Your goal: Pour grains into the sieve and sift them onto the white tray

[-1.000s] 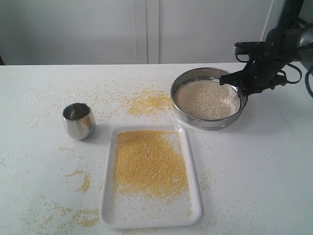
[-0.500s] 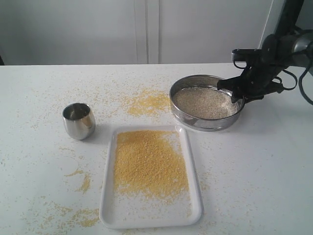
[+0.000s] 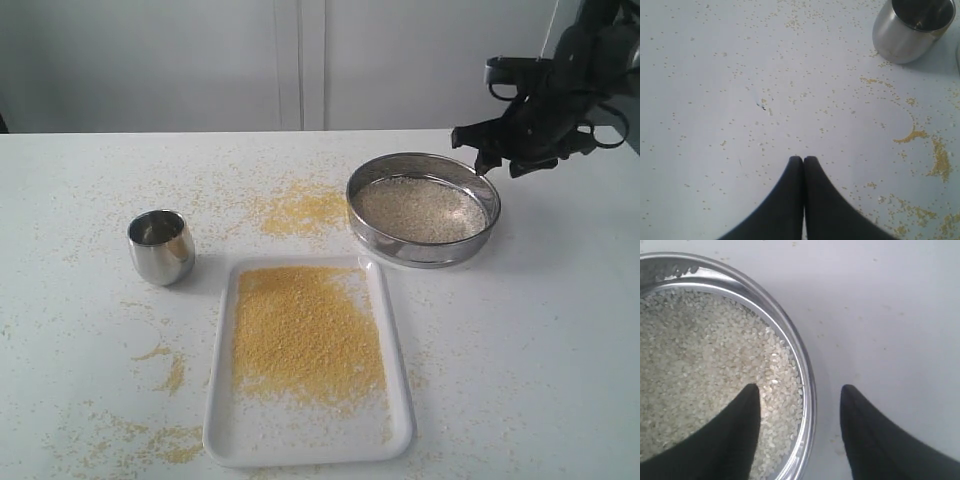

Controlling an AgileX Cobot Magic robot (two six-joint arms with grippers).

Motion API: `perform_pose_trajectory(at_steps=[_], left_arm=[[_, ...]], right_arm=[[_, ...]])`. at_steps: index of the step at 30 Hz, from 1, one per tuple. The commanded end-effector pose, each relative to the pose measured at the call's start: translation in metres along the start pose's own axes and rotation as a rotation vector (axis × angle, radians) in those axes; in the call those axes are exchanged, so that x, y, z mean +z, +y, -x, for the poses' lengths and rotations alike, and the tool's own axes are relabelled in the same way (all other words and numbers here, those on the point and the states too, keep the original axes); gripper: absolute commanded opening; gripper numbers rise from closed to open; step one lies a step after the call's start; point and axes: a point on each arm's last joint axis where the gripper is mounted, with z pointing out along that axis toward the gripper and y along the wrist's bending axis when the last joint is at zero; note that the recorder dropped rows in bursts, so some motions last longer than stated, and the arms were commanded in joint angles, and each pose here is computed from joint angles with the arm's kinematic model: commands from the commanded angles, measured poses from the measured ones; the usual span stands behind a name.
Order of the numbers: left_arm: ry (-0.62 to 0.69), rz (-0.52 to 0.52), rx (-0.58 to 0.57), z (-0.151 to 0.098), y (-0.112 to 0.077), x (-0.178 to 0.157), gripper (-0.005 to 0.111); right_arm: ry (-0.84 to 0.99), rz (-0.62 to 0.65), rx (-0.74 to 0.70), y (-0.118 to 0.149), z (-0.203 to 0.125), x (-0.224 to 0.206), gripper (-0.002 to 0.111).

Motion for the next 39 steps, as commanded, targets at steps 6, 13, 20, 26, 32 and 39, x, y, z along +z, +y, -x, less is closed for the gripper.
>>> perform_pose_trajectory(at_steps=[6,13,20,26,32,39], left_arm=[[0.006,-0.002,-0.010,-0.002,0.000,0.000,0.001],[0.006,-0.002,-0.010,-0.002,0.000,0.000,0.001],[0.006,-0.002,-0.010,-0.002,0.000,0.000,0.001],[0.006,-0.002,-0.010,-0.002,0.000,0.000,0.001],[0.006,-0.002,-0.010,-0.002,0.000,0.000,0.001],[0.006,-0.002,-0.010,-0.002,0.000,0.000,0.001]], right_arm=[[-0.017,0.006,-0.107,0.013,0.009,-0.051,0.014],[-0.017,0.027,-0.160,0.035,0.002,-0.079,0.000],[-0.013,0.038,-0.204,0.049,-0.017,-0.100,0.000],[-0.042,0.041,-0.212,0.050,-0.038,-0.124,0.000],[-0.084,0.035,-0.218,0.045,-0.062,-0.149,0.000],[-0.136,0.036,-0.237,0.040,-0.088,-0.180,0.000]])
